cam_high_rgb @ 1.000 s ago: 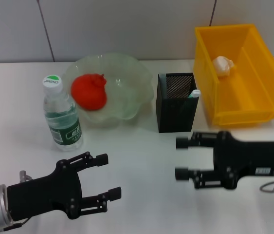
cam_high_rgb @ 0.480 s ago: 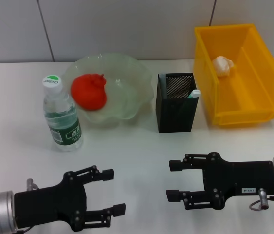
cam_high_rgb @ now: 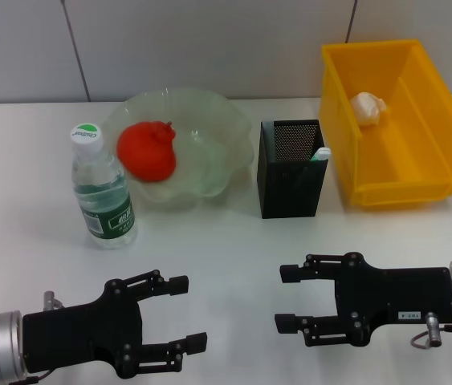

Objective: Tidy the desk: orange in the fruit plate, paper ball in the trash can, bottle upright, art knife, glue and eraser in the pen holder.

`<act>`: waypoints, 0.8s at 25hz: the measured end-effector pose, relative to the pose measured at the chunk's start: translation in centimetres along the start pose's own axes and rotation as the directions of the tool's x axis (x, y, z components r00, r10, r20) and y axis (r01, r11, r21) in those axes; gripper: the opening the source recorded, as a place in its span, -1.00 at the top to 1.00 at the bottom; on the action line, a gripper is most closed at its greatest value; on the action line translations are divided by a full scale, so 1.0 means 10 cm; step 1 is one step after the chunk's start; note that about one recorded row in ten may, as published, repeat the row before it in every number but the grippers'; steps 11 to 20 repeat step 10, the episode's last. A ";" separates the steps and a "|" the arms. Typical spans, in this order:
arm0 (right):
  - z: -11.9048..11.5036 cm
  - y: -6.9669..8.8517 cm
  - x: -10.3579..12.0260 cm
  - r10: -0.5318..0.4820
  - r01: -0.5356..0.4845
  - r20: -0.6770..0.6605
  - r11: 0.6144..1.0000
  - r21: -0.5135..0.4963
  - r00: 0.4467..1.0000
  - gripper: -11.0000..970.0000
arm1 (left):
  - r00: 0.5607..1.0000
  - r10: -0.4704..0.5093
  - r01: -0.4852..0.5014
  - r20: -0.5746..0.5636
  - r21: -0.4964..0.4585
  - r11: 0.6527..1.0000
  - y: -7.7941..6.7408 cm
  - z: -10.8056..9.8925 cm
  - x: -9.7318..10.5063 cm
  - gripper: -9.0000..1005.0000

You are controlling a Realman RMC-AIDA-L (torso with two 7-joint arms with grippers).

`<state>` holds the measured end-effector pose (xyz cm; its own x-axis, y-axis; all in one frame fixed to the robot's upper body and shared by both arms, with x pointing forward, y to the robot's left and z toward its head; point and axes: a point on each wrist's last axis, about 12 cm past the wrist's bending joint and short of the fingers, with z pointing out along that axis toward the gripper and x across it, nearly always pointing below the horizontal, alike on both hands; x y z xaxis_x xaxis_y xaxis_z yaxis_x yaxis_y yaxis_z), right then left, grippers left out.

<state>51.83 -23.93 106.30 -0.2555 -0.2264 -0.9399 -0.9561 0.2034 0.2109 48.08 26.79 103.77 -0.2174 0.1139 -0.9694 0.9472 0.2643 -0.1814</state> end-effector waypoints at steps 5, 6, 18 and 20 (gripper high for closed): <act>0.01 0.00 0.00 -0.002 0.002 0.002 1.000 -0.002 1.000 -0.52 | 1.000 0.003 -0.003 0.001 0.002 1.000 0.00 0.00 -0.01 -0.68; 0.02 0.00 0.00 -0.003 0.003 0.002 1.000 -0.003 1.000 -0.52 | 1.000 0.005 -0.005 0.002 0.003 1.000 0.00 0.00 -0.01 -0.68; 0.02 0.00 0.00 -0.004 0.004 0.001 1.000 -0.005 1.000 -0.52 | 1.000 0.009 -0.009 0.006 0.006 1.000 0.01 -0.01 -0.02 -0.68; 0.02 0.00 0.00 -0.004 0.004 0.001 1.000 -0.005 1.000 -0.52 | 1.000 0.009 -0.009 0.006 0.006 1.000 0.01 -0.01 -0.02 -0.68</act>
